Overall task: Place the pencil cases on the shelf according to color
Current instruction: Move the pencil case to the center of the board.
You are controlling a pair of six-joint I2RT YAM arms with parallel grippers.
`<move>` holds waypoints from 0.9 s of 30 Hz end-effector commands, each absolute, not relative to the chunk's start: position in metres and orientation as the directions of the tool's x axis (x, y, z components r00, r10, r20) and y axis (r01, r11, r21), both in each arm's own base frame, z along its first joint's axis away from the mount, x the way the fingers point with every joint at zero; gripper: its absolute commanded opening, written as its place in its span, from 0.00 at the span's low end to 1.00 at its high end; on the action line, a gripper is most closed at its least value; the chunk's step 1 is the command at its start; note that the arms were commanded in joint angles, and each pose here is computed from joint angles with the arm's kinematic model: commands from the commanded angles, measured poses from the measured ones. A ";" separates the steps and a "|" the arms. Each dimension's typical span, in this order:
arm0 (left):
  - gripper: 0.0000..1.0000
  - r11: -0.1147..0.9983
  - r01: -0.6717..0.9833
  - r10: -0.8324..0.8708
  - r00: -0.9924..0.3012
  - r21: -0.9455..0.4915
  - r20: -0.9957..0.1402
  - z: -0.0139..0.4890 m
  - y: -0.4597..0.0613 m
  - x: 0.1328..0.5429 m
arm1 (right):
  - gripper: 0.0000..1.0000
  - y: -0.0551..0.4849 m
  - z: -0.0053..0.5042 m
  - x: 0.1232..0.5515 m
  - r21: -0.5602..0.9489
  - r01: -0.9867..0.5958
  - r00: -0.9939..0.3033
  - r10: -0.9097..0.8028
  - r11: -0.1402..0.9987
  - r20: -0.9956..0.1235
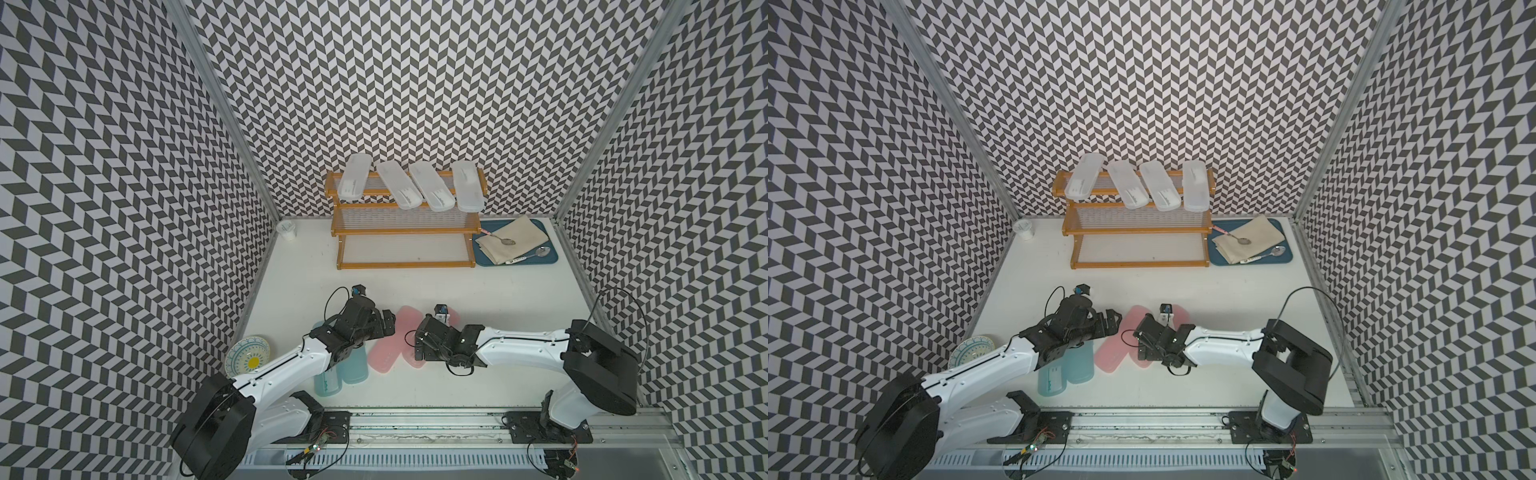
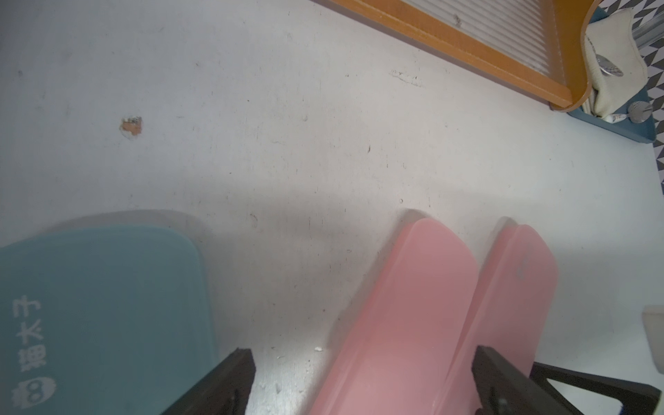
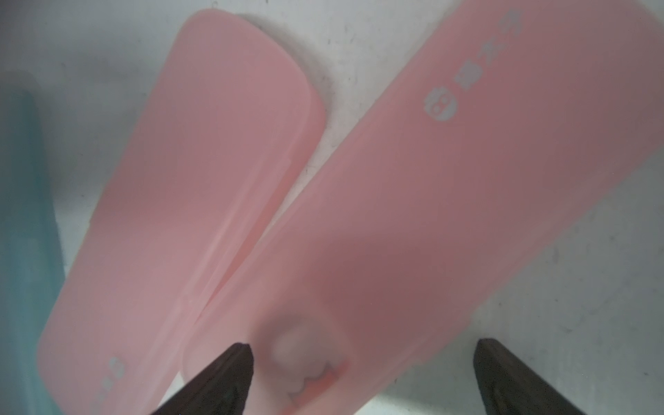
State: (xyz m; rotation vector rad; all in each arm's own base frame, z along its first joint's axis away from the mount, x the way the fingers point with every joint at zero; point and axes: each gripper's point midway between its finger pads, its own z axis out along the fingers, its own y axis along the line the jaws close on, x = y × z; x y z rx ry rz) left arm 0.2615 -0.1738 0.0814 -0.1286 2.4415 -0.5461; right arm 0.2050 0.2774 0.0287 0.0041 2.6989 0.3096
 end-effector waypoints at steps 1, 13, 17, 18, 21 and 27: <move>1.00 0.919 0.033 -0.213 -0.797 -0.392 -0.565 0.085 -0.171 0.265 | 1.00 0.222 0.019 0.195 0.069 0.017 -0.910 0.044 0.997 -0.413; 1.00 0.897 0.043 -0.233 -0.800 -0.441 -0.553 0.087 -0.179 0.263 | 1.00 0.209 0.086 0.205 0.369 -0.021 -0.841 0.184 0.929 -0.509; 1.00 0.899 0.045 -0.227 -0.802 -0.435 -0.553 0.087 -0.179 0.264 | 1.00 0.227 0.092 0.208 0.449 -0.028 -0.842 0.220 0.893 -0.492; 0.99 0.900 0.046 -0.227 -0.801 -0.434 -0.554 0.087 -0.179 0.264 | 1.00 0.230 0.091 0.209 0.449 -0.029 -0.848 0.215 0.893 -0.485; 1.00 0.901 0.046 -0.225 -0.800 -0.431 -0.556 0.086 -0.177 0.262 | 0.99 0.240 0.082 0.215 0.399 -0.026 -0.869 0.177 0.917 -0.463; 1.00 0.901 0.048 -0.224 -0.801 -0.432 -0.556 0.086 -0.174 0.258 | 1.00 0.242 0.061 0.235 0.266 -0.004 -0.879 0.124 0.964 -0.461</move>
